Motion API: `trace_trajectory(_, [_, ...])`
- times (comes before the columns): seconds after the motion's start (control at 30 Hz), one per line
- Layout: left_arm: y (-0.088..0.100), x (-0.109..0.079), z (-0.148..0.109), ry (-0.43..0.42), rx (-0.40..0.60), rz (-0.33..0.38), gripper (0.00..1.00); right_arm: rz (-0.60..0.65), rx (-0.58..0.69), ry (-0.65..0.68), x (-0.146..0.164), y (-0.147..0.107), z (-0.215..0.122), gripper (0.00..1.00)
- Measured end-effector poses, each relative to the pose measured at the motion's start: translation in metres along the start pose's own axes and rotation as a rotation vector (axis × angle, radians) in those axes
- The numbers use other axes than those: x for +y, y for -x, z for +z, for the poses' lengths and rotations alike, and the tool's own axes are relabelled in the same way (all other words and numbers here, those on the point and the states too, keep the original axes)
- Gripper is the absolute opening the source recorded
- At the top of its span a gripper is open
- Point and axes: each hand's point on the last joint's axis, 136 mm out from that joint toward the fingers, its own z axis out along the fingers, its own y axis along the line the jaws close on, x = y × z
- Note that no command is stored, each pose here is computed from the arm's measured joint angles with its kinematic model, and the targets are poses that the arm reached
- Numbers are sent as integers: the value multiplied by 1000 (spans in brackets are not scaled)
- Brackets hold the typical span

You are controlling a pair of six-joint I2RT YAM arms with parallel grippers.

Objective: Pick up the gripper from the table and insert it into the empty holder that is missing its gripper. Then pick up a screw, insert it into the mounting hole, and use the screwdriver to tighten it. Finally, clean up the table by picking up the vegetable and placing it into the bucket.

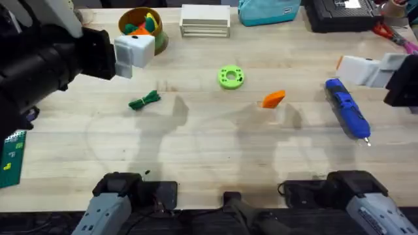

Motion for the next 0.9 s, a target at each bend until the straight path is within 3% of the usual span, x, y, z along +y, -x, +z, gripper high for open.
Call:
trace_trajectory(0.23, [-1, -3, 0, -15, 2, -1, 985, 0, 0, 0, 0, 0, 0, 991])
trace_trajectory(0.4, [-24, -8, -1, -39, 97, -11, 985, 0, 0, 0, 0, 0, 0, 991])
trace_trajectory(0.57, [-26, -10, -2, -45, 106, -13, 985, 0, 0, 0, 0, 0, 0, 990])
trace_trajectory(0.77, [-9, -12, 7, -51, -52, 5, 985, 0, 0, 0, 0, 0, 0, 991])
trace_trajectory(0.8, [-12, -14, 8, -54, -83, 10, 985, 0, 0, 0, 0, 0, 0, 991])
trace_trajectory(0.83, [-25, -26, 7, -76, -187, 32, 985, 0, 0, 0, 0, 0, 0, 991])
trace_trajectory(0.9, [-37, -36, 5, -98, -256, 49, 985, 0, 0, 0, 0, 0, 0, 991])
